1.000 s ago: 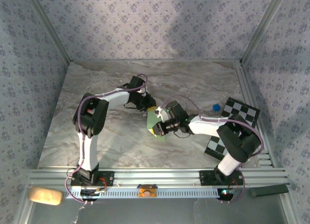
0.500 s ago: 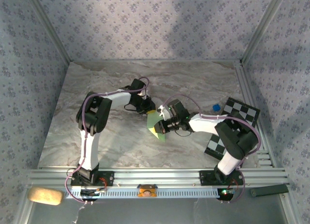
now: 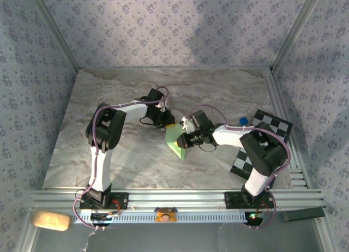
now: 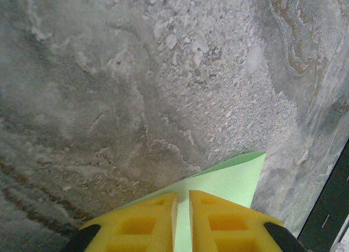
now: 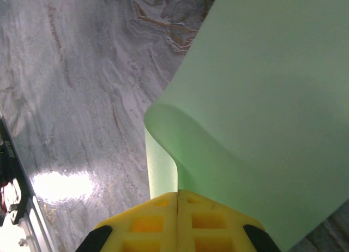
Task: Fold a paper plane with a square sheet of paper (pick it up from the middle)
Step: Third fold the triangle at the center of the table.
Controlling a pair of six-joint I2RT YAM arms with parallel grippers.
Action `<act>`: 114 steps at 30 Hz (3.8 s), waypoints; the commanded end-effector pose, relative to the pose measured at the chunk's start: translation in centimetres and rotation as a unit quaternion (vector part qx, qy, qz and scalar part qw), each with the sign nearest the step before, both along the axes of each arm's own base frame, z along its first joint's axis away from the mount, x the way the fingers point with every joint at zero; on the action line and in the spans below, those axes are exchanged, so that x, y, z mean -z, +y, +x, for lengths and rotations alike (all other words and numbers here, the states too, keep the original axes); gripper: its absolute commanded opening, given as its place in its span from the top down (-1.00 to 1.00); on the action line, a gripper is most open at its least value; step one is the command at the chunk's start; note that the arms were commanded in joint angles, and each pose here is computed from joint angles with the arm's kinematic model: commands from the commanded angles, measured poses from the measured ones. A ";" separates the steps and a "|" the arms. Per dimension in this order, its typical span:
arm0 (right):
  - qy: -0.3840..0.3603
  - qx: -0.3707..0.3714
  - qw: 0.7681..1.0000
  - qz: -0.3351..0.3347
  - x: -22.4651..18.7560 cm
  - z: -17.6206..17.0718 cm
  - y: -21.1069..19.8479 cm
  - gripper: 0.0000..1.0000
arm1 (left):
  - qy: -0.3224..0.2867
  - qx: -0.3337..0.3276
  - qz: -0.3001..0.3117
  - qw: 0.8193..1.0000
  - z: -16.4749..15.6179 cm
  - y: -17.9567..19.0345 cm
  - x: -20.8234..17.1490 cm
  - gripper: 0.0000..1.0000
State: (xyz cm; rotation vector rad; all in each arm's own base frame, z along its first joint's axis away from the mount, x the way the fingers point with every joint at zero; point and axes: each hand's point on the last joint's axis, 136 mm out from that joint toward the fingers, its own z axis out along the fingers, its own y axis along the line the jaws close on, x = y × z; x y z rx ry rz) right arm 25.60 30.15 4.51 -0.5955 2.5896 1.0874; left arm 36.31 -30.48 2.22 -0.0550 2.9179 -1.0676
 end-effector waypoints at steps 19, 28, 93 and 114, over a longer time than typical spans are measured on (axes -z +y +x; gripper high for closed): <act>-0.026 0.015 0.998 -0.058 0.9 1.8 -1.6 1.00 | 0.035 0.004 0.041 0.999 -1.7 1.0 2.4 0.72; -0.029 0.033 0.997 -0.064 1.4 2.0 -2.0 1.00 | 0.036 0.003 0.039 0.999 -1.7 1.0 2.3 0.72; -0.004 0.039 0.995 -0.092 3.7 1.0 -2.2 1.00 | -0.022 0.003 0.017 1.000 0.9 -0.1 -1.7 0.50; 0.007 0.064 0.995 -0.073 4.2 1.7 -2.5 1.00 | -0.062 -0.062 -0.158 0.984 -3.4 0.6 -9.6 0.91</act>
